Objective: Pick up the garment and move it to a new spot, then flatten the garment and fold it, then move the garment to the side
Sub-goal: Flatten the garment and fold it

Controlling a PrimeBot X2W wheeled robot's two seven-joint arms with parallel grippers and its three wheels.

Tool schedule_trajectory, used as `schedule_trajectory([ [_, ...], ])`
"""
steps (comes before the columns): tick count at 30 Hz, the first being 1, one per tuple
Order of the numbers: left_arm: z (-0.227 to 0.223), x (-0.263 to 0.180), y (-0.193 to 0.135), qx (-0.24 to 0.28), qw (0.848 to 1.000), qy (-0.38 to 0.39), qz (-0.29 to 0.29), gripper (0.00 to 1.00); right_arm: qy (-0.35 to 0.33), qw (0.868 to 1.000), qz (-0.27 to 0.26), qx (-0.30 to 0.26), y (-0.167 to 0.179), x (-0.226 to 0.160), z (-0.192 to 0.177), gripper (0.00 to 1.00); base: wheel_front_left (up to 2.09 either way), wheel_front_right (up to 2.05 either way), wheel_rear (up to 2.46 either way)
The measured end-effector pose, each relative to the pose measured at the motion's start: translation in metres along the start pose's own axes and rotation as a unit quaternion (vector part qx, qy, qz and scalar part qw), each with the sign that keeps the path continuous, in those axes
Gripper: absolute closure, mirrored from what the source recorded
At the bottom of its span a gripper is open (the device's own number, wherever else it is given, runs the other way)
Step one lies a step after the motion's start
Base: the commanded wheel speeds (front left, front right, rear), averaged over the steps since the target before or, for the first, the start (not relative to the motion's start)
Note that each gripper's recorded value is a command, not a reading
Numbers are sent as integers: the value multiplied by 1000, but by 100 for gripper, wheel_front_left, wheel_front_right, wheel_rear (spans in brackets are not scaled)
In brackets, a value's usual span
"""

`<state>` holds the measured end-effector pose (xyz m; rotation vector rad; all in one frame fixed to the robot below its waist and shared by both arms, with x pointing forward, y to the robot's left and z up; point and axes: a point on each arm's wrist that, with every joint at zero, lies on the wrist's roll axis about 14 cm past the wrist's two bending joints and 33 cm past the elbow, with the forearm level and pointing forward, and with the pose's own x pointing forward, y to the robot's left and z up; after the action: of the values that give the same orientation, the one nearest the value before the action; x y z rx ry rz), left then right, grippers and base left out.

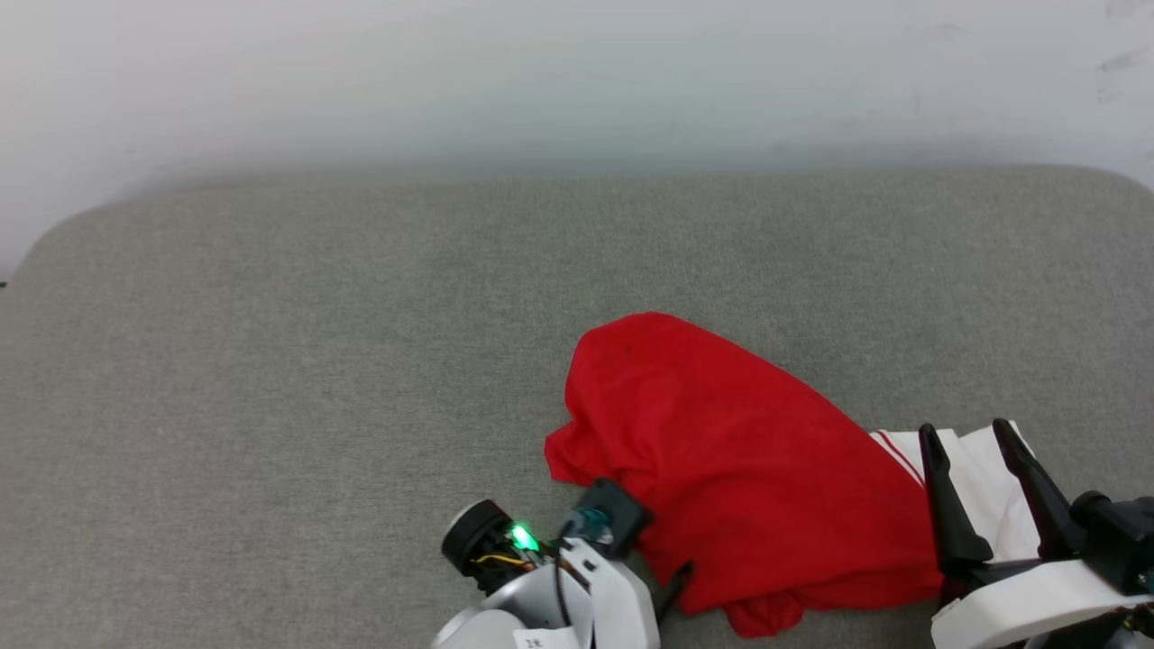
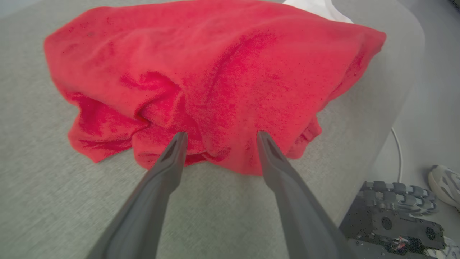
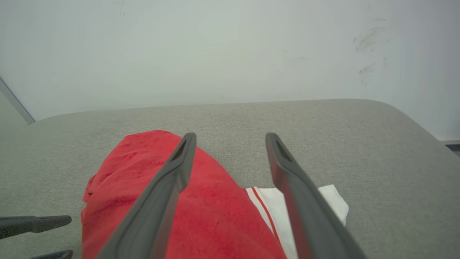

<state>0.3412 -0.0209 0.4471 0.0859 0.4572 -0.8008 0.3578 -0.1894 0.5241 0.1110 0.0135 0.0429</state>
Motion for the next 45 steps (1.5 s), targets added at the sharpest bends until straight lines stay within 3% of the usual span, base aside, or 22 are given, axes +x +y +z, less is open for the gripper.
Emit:
schedule_trajectory([
  [7, -41, 19, -29, 46, 989, 112, -88, 0, 12, 1000, -16, 6, -10, 9, -12, 0, 0, 0, 0],
  [11, -70, 31, -32, 65, 971, 186, -134, 0, 27, 999, -38, 14, -24, 12, -26, 0, 0, 0, 0],
  [12, -72, 32, -31, 64, 970, 192, -137, 7, 29, 999, -42, 15, -27, 12, -28, 0, 0, 0, 0],
  [13, -74, 33, -30, 62, 969, 196, -138, 72, 32, 998, -45, 18, -29, 11, -30, 0, 0, 0, 0],
  [14, -74, 34, -30, 60, 969, 196, -139, 100, 35, 998, -48, 18, -30, 10, -32, 0, 0, 0, 0],
  [22, -50, 30, 6, 60, 986, 134, -84, 100, 31, 998, -46, 29, -29, 10, -33, 0, 0, 0, 0],
  [28, 1, 6, 71, 80, 995, 60, 28, 100, 23, 999, -25, 37, -16, 16, -30, 0, 0, 0, 0],
  [29, 28, -14, 111, 81, 992, 22, 98, 100, 20, 999, -15, 38, -10, 19, -28, 0, 0, 0, 0],
  [31, 41, -26, 137, 77, 987, 5, 140, 100, 20, 999, -13, 39, -8, 20, -28, 0, 0, 0, 0],
  [36, 31, -35, 177, 12, 981, 6, 195, 100, 26, 999, -14, 38, -9, 26, -32, 0, 0, 0, 0],
  [40, -4, -31, 182, -47, 978, 32, 201, 100, 36, 998, -24, 37, -16, 26, -39, 0, 0, 0, 0],
  [41, -11, -29, 181, -59, 977, 32, 201, 84, 37, 998, -26, 37, -17, 26, -40, 0, 0, 0, 0],
  [42, -14, -28, 181, -68, 977, 29, 202, 62, 38, 998, -28, 36, -19, 26, -41, 0, 0, 0, 0],
  [43, -17, -27, 180, -76, 976, 23, 203, 1, 38, 998, -30, 35, -20, 26, -41, 0, 0, 0, 0],
  [45, -16, -29, 180, -85, 974, 4, 209, 0, 36, 998, -31, 33, -21, 26, -39, 0, 0, 0, 0],
])
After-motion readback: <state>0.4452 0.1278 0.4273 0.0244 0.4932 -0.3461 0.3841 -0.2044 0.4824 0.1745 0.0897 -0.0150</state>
